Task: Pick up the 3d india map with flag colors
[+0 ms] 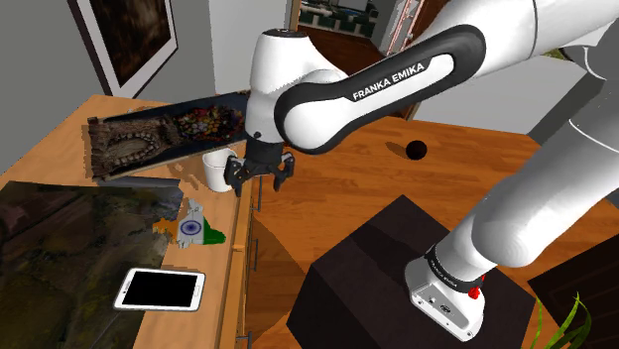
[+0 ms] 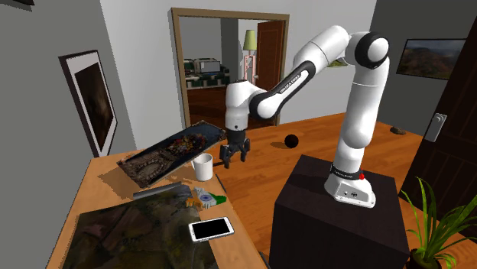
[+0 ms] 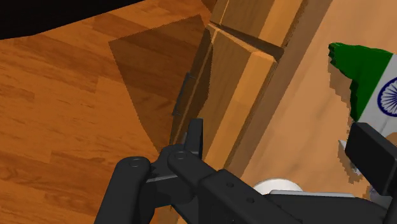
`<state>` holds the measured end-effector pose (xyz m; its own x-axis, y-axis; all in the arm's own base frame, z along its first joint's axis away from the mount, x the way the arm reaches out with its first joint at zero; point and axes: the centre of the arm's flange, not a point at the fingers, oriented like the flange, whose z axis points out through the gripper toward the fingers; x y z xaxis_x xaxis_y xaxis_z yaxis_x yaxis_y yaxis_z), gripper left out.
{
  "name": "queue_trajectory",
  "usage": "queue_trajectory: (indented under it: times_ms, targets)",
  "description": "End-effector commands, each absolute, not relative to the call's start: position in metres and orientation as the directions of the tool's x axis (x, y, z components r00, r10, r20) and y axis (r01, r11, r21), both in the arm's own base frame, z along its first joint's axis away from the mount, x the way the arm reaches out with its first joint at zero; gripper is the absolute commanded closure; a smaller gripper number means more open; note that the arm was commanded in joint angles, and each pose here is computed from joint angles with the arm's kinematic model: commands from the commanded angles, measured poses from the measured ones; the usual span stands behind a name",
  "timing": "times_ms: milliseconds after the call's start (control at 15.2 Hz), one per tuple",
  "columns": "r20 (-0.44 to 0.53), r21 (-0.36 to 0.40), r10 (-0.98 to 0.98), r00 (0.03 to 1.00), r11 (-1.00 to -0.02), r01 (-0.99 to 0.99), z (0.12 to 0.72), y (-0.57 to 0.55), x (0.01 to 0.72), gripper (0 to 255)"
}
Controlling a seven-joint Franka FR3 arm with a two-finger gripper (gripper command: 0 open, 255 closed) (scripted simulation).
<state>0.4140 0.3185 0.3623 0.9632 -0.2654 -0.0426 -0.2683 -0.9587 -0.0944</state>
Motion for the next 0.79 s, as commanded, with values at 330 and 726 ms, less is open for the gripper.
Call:
queue_trajectory:
  times_ms: [330,726]
  targets:
    - [-0.041,-0.151,-0.342,0.939,-0.927,-0.344,0.326,0.388,0.458,0]
    - [-0.042,-0.184,-0.388,0.921,-0.903,-0.389,0.301,0.428,0.486,0]
